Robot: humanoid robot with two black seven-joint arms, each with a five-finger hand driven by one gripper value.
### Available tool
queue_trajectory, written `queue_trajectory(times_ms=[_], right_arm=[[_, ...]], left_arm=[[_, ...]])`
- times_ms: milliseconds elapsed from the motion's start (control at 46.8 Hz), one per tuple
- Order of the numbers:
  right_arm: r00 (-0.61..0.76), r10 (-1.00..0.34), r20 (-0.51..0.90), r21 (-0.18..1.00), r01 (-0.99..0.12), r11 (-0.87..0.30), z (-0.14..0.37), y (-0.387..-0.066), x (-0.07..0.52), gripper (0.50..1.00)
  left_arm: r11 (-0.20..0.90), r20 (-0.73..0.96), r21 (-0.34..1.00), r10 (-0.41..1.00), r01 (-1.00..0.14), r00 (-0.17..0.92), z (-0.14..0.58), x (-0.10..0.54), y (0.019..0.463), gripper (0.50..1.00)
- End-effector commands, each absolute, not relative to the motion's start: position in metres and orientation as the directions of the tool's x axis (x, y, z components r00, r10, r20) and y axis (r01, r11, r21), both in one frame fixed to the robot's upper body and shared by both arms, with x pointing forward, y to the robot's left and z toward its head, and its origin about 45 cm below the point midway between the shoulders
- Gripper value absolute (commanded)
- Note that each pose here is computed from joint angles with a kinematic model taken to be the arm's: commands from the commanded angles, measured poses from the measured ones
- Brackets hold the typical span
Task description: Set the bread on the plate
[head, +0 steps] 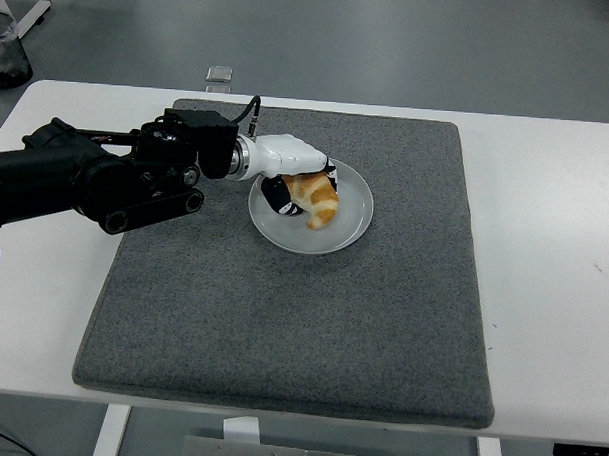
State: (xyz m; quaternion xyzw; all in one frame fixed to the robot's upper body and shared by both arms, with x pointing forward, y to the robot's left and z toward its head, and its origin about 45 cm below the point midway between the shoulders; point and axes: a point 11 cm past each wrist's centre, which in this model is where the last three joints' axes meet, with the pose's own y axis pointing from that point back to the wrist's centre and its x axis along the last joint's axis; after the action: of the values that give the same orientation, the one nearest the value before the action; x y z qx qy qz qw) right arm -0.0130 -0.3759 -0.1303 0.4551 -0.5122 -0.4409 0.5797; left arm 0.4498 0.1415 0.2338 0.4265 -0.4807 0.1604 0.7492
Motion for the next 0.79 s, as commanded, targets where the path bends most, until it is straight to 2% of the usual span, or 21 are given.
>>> queue_trajectory(times_ms=[0,214,513,620,769], right_arm=[[0.086,-0.977,0.193,0.979,0.045,0.197,-0.130,-0.376,-0.013,0.954],[0.086,-0.977,0.193,0.979,0.046,0.197,-0.130,-0.376,-0.014,0.954],[0.086,-0.977,0.193,0.979,0.045,0.197,-0.130,-0.376,-0.013,0.954],[0.086,-0.977,0.193,0.979,0.045,0.197,-0.130,-0.376,-0.013,0.954],[0.086,-0.977,0.193,0.979,0.045,0.197,-0.130,-0.376,-0.013,0.954]], left_arm=[[0.590,0.851,0.479,-0.132,-0.650,0.508,0.235,0.449,0.140,0.975],[0.601,0.850,0.452,-0.067,-0.659,0.522,0.244,0.452,0.138,0.988],[0.652,0.789,0.307,0.234,-0.694,0.568,0.303,0.463,0.133,0.996],[0.664,0.691,0.230,0.403,-0.712,0.599,0.329,0.466,0.134,0.996],[0.639,0.424,0.128,0.656,-0.758,0.624,0.358,0.475,0.148,0.999]])
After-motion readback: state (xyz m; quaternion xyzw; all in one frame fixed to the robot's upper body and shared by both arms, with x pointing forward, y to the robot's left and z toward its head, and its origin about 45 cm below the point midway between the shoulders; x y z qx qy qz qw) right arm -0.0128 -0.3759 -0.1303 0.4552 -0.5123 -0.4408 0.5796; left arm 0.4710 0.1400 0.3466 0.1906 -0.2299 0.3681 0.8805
